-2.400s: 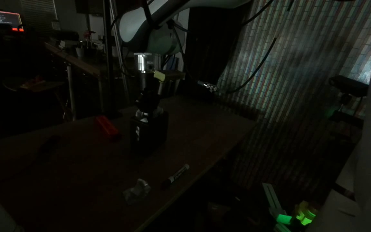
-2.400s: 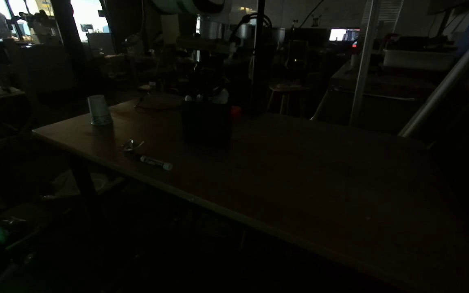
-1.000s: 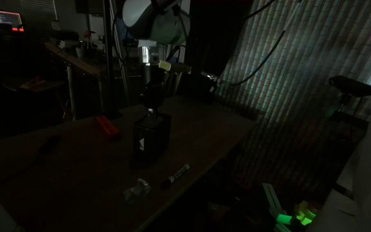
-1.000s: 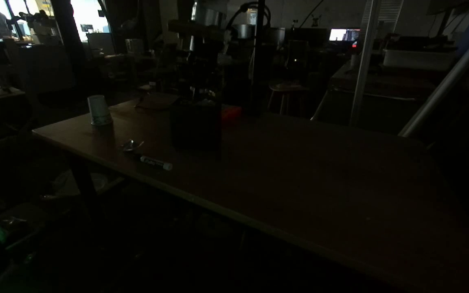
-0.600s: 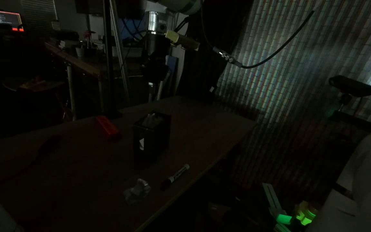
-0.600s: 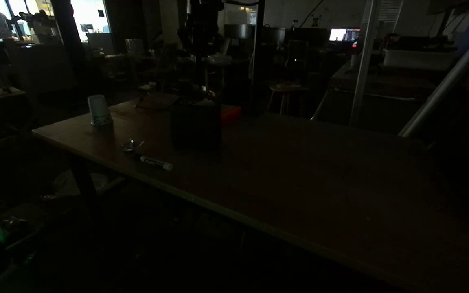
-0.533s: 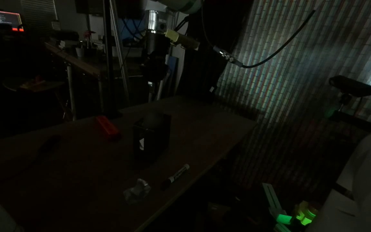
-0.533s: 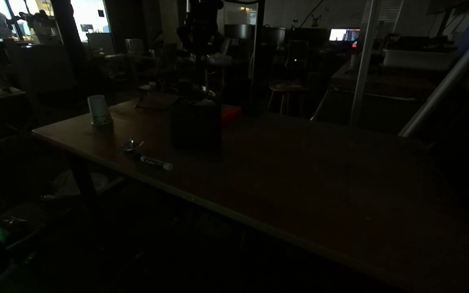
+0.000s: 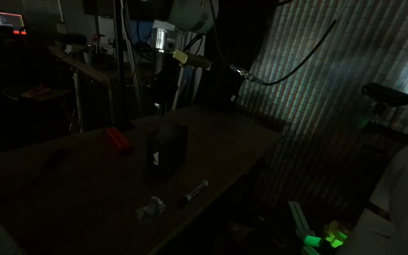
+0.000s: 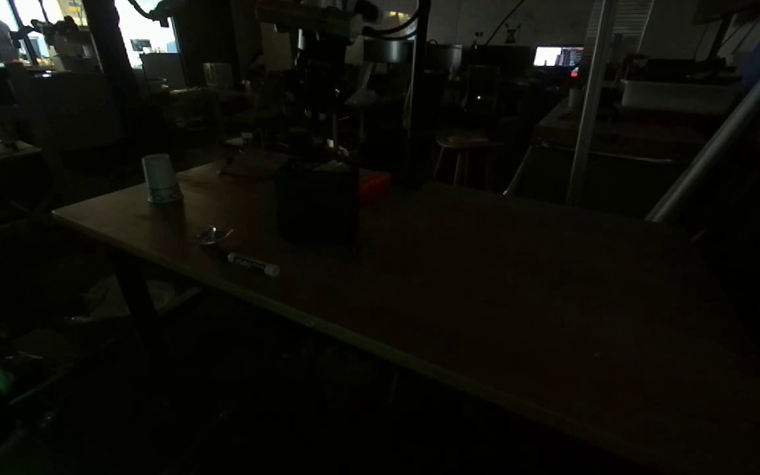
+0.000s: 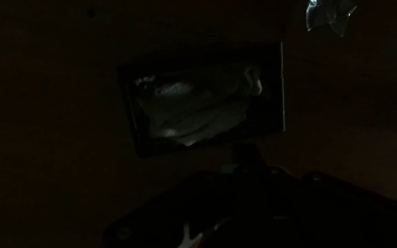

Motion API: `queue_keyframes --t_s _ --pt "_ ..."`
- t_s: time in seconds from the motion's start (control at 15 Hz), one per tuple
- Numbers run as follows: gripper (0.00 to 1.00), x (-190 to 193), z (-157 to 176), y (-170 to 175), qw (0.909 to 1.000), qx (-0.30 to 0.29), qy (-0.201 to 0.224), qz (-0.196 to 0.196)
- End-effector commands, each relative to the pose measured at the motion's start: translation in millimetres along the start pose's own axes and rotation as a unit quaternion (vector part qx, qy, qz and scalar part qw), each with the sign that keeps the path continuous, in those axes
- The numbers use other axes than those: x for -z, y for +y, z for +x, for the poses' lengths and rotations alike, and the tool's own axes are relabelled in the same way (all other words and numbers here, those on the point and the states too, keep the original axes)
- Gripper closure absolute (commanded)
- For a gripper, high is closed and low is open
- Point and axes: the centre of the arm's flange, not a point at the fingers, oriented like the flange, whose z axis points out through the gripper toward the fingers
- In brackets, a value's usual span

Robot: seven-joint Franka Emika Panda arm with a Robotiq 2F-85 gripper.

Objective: Put the towel in the box

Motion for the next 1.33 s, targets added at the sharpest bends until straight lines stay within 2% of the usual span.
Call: queue_keyframes --t_s 0.0,0.33,1.27 --pt "0.99 -23.6 6.3 2.5 0.9999 0.003 0.002 0.011" --pt "0.99 -49.1 8.2 19.0 0.9998 -0.006 -0.018 0.010" --pt "0.99 -74.3 9.7 32.8 0.9989 -0.024 -0.033 0.024"
